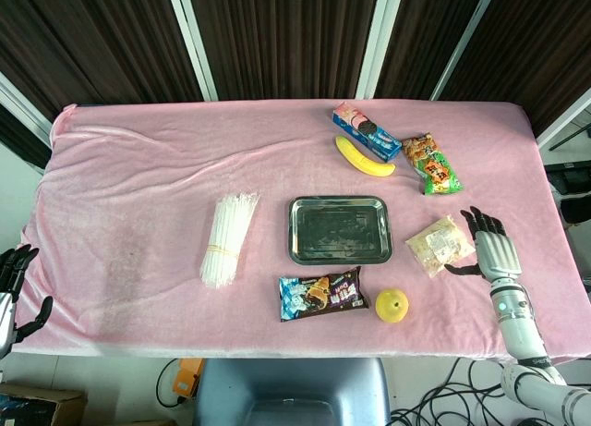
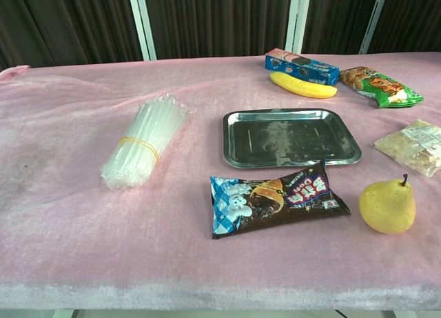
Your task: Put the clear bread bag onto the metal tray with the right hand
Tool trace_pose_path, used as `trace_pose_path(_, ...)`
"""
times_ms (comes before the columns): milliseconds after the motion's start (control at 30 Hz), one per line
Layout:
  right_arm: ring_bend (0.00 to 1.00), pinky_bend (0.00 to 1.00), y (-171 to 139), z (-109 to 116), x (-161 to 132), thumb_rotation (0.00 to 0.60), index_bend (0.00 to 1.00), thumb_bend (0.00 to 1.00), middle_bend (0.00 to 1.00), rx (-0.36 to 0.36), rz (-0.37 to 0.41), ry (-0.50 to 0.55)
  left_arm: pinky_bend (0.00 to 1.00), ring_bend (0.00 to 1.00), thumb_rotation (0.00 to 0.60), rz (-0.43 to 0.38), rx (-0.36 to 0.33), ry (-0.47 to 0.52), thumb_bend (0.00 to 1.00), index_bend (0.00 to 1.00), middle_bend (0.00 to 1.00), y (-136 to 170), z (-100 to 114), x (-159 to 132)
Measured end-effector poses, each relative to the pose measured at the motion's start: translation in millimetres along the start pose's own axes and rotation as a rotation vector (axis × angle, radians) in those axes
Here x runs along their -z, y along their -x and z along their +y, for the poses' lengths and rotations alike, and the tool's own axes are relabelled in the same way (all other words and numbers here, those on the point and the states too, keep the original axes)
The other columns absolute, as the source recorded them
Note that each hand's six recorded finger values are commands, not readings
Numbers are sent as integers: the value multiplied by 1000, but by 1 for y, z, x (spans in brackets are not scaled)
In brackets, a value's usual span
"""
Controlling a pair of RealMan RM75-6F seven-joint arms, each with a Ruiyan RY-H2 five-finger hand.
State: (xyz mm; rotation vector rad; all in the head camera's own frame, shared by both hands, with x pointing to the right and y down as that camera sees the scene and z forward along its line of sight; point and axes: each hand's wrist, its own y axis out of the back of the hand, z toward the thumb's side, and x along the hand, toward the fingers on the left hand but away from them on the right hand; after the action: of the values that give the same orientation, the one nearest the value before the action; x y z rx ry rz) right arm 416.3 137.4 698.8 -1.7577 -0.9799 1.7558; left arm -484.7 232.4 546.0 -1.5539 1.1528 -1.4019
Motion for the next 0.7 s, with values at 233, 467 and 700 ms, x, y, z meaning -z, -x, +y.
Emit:
trace_pose_path(233, 0, 100, 1, -5, -2, 600, 0, 128, 0, -5, 8, -6, 345, 69, 600, 4, -3, 1, 413, 119, 89, 1, 1, 1)
trace_pose_path(467, 0, 106, 5, -9, 0, 600, 0, 128, 0, -8, -7, -22, 345, 69, 600, 7, -7, 5, 414, 119, 89, 1, 2, 2)
trace_pose_path(700, 0, 116, 24, -21, -7, 600, 0, 128, 0, -17, -2, -62, 344, 69, 600, 6, -5, 5, 414, 119, 89, 1, 2, 1)
